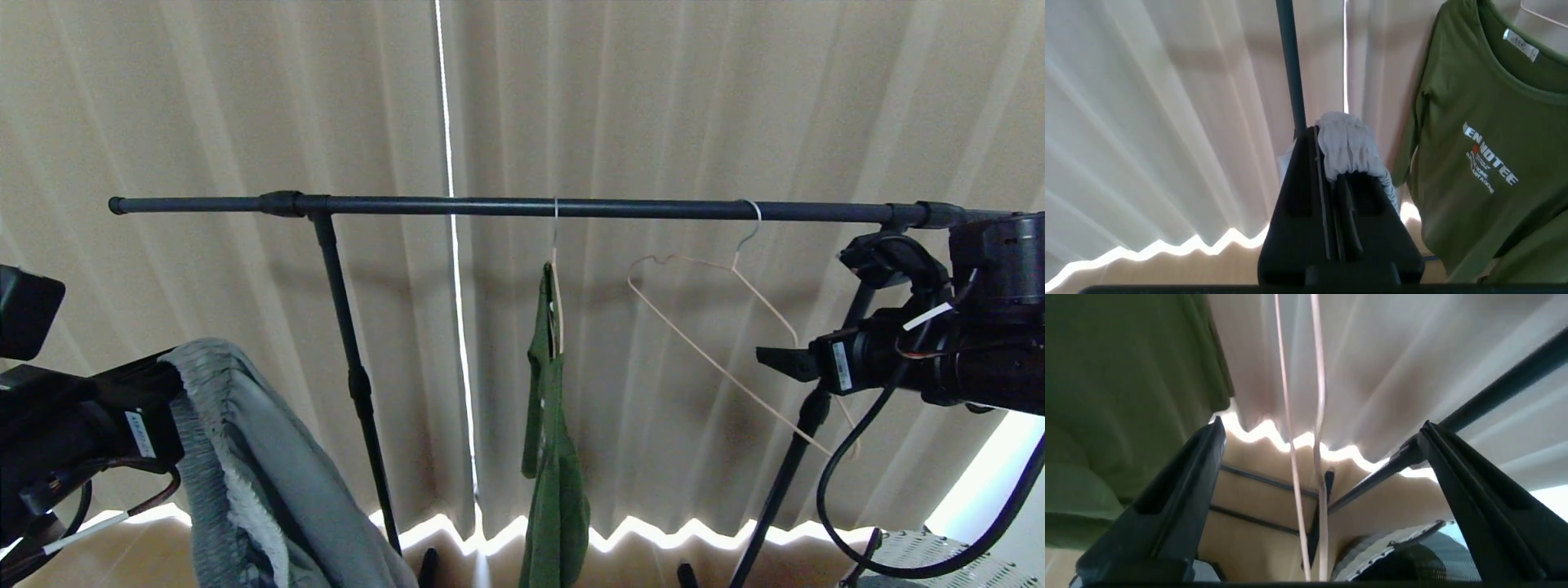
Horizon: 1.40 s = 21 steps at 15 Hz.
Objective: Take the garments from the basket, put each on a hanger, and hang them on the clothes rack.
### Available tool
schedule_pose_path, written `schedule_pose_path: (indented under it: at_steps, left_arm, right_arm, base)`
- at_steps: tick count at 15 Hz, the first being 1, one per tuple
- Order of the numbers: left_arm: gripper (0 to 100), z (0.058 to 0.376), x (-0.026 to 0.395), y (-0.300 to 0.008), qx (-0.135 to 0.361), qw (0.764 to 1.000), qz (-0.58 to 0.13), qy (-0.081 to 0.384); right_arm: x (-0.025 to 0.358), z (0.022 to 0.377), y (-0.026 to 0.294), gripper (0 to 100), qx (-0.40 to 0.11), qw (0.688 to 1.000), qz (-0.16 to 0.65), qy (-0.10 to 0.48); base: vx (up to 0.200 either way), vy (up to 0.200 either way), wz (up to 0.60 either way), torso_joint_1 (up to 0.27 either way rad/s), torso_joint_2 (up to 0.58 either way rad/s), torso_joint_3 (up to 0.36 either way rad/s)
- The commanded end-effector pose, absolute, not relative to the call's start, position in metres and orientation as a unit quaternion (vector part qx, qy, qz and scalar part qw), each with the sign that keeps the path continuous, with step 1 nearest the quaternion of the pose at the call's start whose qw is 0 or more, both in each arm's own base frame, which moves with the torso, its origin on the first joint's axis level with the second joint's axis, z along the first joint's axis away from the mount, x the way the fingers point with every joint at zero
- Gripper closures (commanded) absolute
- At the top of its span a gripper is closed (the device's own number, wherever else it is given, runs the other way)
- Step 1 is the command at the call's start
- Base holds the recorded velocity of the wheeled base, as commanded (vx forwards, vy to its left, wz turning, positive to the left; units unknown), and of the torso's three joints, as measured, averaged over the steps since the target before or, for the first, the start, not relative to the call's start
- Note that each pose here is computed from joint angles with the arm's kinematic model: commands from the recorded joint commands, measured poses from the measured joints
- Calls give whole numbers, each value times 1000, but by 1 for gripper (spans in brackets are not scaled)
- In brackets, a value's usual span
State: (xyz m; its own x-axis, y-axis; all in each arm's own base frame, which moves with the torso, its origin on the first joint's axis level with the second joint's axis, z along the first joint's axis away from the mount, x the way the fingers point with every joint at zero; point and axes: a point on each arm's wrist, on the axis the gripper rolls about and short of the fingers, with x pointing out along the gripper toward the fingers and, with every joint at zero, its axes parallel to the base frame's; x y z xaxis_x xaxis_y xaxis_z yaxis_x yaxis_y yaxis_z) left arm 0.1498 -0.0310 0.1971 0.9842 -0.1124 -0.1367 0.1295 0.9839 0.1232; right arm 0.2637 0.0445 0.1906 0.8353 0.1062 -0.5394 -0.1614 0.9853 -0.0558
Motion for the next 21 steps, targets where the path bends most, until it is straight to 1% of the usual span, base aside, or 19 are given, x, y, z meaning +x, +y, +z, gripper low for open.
schedule_pose_path:
  at_steps: [1, 4, 9, 10, 20, 21]
  left_arm:
    - [100, 197, 149, -31, 66, 994, -60, 63]
    - [100, 198, 149, -31, 66, 994, -61, 63]
    - [100, 198, 149, -31, 66, 994, -61, 63]
    - [100, 198, 149, -31, 66, 994, -61, 63]
    - [100, 197, 149, -31, 66, 994, -61, 64]
    - [100, 197, 148, -30, 66, 994, -60, 63]
  right_arm:
    - [280, 179, 47, 0, -51, 951, 70, 296]
    - [296, 168, 51, 0, -52, 946, 71, 312]
    - [300, 168, 52, 0, -50, 946, 78, 311]
    - [300, 168, 52, 100, -50, 946, 78, 311]
    - [298, 172, 52, 100, -49, 948, 77, 304]
    - [295, 176, 52, 100, -48, 952, 77, 292]
  base:
    - [0, 0, 0, 0, 0, 0]
    - [0, 0, 0, 0, 0, 0]
    - [0, 0, 0, 0, 0, 0]
    - [0, 0, 0, 0, 0, 0]
    - [0, 0, 0, 0, 0, 0]
    - [0, 0, 0, 0, 0, 0]
